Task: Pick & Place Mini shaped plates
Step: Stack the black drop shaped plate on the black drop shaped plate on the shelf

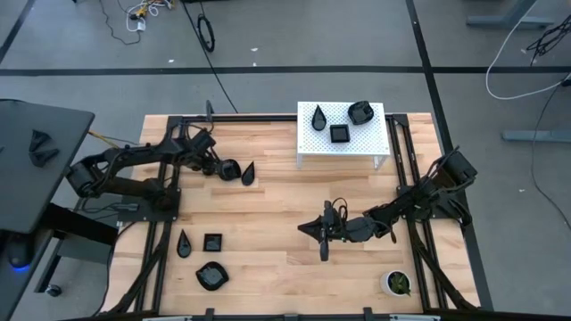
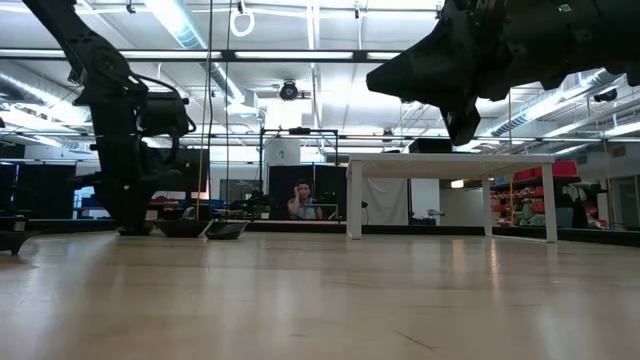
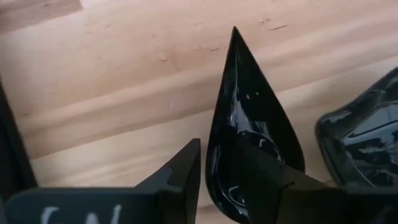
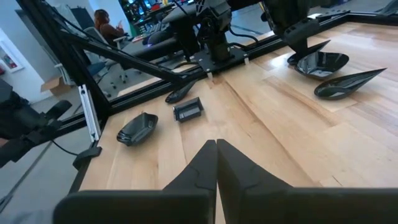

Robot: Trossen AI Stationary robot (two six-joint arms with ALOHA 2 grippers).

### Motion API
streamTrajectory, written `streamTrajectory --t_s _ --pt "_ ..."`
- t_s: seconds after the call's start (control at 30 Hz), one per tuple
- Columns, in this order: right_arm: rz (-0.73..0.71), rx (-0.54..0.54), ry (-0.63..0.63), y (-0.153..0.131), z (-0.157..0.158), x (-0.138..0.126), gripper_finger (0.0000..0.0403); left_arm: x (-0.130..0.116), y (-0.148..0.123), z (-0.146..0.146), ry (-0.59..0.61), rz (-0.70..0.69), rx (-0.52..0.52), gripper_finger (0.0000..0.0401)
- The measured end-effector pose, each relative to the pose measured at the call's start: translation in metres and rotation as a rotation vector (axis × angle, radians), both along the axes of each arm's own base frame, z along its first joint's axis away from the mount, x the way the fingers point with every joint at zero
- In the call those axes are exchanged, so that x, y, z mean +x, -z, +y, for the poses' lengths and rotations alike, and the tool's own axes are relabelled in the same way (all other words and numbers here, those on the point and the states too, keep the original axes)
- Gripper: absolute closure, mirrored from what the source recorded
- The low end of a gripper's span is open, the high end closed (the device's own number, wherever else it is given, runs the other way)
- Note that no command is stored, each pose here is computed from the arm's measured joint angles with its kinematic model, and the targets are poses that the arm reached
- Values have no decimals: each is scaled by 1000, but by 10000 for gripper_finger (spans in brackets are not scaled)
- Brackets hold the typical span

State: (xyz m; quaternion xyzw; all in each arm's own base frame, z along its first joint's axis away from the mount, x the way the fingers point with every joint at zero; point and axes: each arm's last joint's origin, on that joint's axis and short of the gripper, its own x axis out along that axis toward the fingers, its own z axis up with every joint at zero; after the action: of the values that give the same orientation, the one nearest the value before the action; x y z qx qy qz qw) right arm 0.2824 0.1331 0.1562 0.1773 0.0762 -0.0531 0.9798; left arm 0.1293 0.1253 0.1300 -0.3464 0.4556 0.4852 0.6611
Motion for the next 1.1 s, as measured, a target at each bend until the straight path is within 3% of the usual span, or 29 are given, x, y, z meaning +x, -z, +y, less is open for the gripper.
streamTrajectory --t_s 0.33,0.57,0.73,0.93,1.1 --pt "0 0 2 0 0 0 389 0 -1 0 26 8 23 392" --pt "0 0 2 0 0 0 389 -4 -16 -4 43 -12 53 390" --pt "-3 -9 32 0 -1 0 389 1 -51 -9 64 -65 79 396" --pt "-4 -18 54 0 -2 0 389 35 -107 -24 164 -276 158 396" --pt "-8 -36 8 -9 10 -9 391 88 -146 -31 284 -483 244 397"
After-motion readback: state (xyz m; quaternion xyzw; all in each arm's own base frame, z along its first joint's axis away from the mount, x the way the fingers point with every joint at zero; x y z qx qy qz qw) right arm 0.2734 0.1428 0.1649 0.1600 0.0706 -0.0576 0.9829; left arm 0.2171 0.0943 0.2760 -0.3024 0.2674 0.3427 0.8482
